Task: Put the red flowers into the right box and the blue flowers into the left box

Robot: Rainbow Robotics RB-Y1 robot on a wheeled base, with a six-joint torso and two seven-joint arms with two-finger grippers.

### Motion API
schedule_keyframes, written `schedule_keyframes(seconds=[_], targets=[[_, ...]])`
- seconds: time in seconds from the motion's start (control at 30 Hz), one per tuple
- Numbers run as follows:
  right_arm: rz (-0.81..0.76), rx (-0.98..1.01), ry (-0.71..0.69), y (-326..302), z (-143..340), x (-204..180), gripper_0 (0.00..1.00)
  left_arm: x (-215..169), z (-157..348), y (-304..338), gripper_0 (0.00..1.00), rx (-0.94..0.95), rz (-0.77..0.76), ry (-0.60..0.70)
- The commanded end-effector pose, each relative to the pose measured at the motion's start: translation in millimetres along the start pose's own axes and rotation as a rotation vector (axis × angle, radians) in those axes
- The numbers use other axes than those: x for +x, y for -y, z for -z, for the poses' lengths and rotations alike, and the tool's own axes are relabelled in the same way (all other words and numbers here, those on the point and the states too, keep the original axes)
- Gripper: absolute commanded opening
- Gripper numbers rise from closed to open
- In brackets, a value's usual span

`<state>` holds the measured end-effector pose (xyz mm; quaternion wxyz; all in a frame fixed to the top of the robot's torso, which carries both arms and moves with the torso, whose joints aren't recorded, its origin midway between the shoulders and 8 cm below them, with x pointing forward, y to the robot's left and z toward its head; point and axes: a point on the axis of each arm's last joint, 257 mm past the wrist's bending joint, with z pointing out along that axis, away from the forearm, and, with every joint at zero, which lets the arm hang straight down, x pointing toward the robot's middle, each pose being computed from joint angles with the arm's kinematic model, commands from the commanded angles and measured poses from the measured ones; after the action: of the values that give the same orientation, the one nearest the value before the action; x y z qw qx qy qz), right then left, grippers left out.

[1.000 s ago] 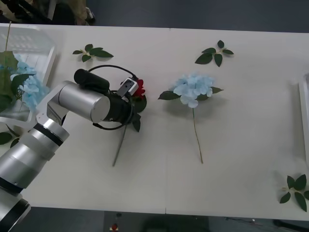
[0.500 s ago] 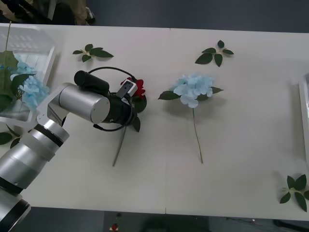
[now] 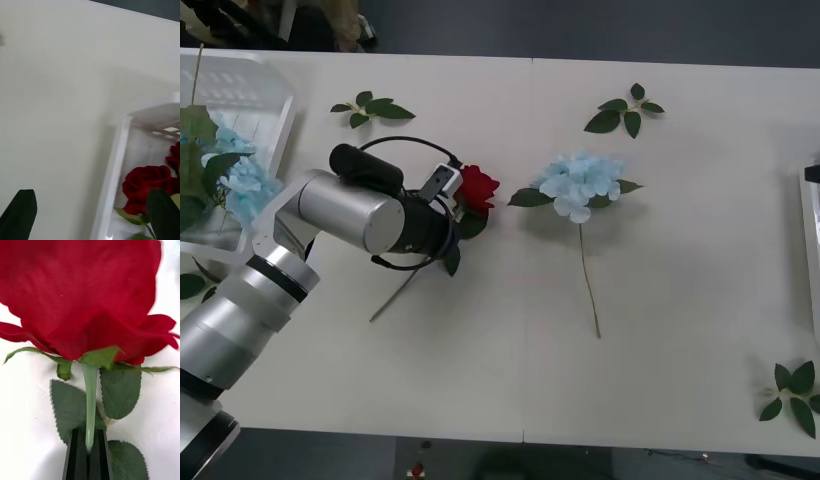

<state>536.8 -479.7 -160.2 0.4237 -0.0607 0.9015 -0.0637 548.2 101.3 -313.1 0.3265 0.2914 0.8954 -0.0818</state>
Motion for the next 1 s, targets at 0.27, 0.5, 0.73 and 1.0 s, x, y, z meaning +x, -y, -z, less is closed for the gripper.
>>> schedule_keyframes(seconds=[0.27,0.5,0.73,1.0], targets=[[0.073,-0.115,0.129,-83.4,63.9,-2.8,0.87,-108.9,101.8,4.7,0.0,0.102,0.004,0.245],[0.041,-0.245,0.253,-136.9,99.4,-0.7,0.88,-171.9,177.3,32.1,0.0,0.28,0.059,0.492],[0.075,-0.319,0.272,-174.6,109.3,0.7,0.88,-200.5,239.4,74.2,0.0,0.449,-0.004,0.723],[0.068,-0.385,0.325,-203.6,124.2,-8.5,0.88,-205.9,264.8,136.6,0.0,0.581,-0.065,0.884]])
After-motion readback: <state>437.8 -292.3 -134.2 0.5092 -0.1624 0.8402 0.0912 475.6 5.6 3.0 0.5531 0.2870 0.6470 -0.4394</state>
